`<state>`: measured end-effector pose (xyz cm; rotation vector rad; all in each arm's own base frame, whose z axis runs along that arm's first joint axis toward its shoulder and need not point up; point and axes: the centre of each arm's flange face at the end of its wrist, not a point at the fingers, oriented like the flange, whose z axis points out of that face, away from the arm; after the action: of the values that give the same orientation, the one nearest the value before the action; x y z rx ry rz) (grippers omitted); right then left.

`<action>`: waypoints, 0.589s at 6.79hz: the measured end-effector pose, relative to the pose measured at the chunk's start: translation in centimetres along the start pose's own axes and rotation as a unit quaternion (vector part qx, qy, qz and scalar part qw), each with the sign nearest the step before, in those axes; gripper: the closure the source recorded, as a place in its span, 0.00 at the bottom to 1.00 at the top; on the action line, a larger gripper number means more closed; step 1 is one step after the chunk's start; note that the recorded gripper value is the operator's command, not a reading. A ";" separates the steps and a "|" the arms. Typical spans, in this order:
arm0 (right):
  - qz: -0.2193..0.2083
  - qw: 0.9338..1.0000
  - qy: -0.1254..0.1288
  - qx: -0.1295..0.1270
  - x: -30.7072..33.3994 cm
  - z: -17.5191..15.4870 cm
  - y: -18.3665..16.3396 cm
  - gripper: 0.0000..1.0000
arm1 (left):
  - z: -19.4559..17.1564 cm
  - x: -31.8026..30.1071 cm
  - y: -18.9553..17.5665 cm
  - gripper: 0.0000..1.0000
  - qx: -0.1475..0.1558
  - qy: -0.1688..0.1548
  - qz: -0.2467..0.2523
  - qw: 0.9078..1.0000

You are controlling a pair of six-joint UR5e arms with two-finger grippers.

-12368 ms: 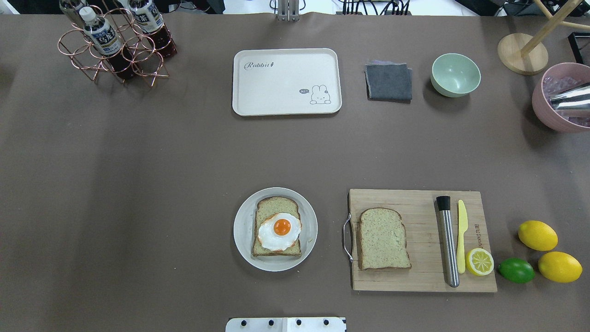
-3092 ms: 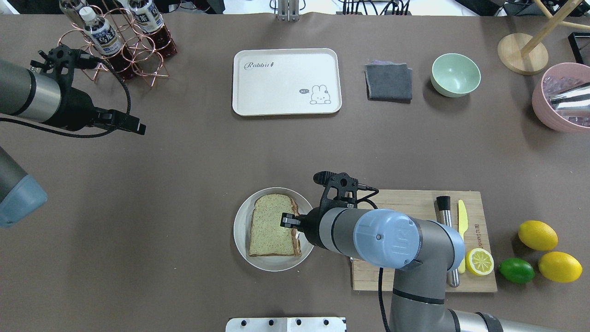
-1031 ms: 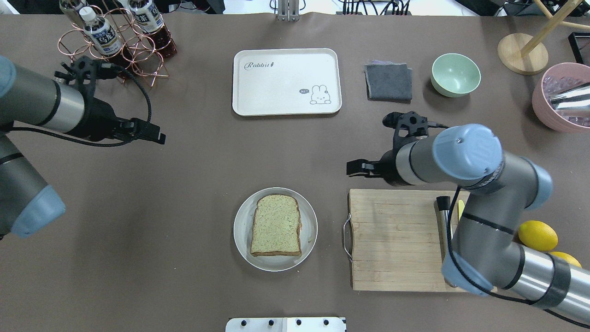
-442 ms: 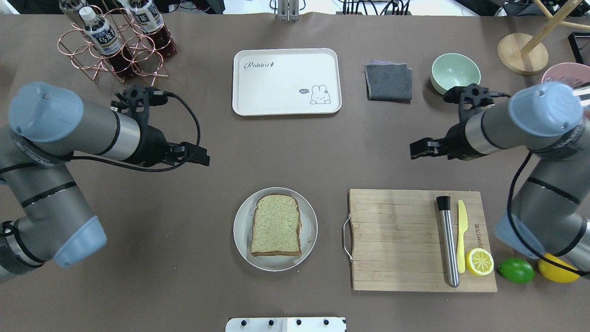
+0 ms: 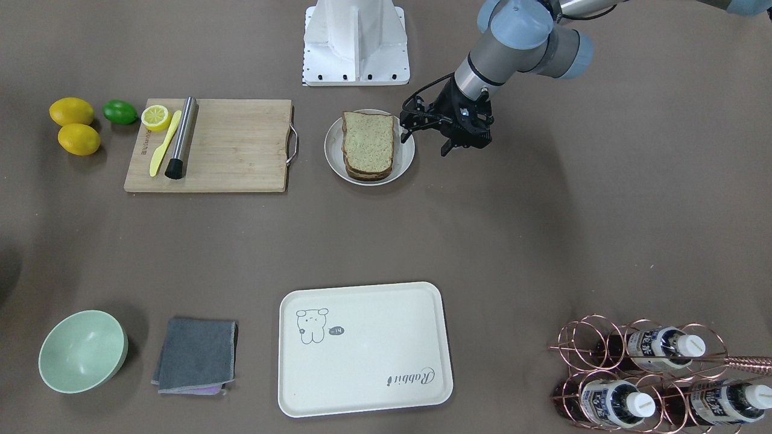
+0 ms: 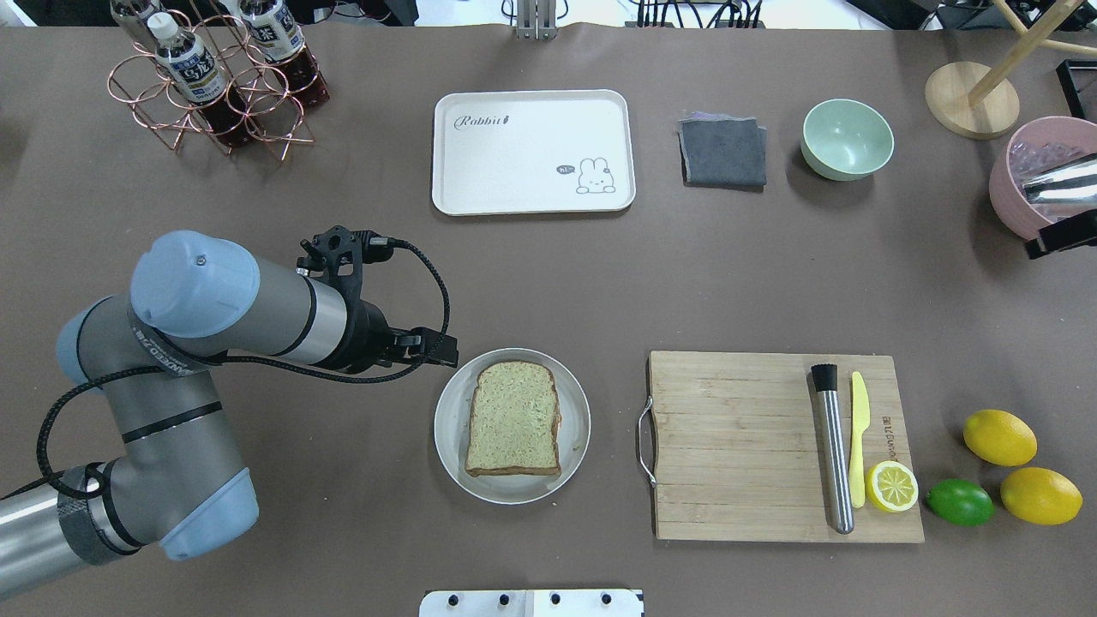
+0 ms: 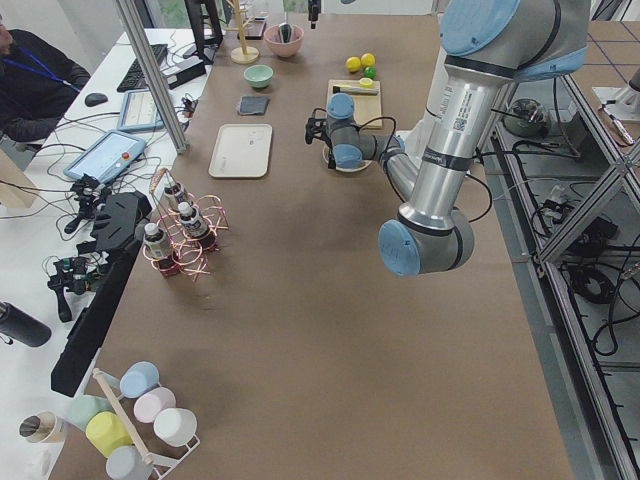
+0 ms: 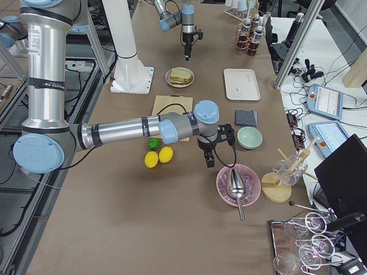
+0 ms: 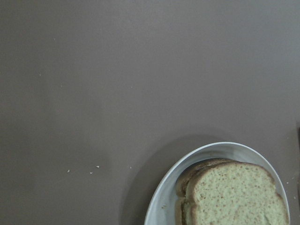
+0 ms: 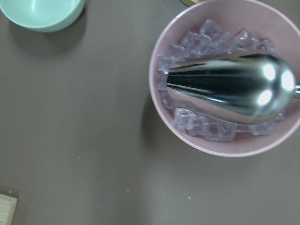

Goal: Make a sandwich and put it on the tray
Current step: 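Grasp the rim of the white plate with the left gripper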

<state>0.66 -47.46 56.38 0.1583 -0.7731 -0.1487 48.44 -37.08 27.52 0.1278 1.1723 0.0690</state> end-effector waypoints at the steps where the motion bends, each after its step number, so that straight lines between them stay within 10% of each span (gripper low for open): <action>1: 0.013 1.000 0.009 -0.027 3.1 -0.5 1.2 0.00 | 1.0 0.1 0.7 0.02 0.002 -0.006 0.002 1.000; 4: 0.081 0.992 0.015 -0.091 11.1 2.0 5.6 0.00 | 2.7 -0.1 2.0 0.06 0.006 -0.019 0.006 1.000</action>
<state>7.48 -44.28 66.43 -0.0754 -0.7360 -0.0614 50.93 -35.27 28.97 0.1458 1.1338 0.0689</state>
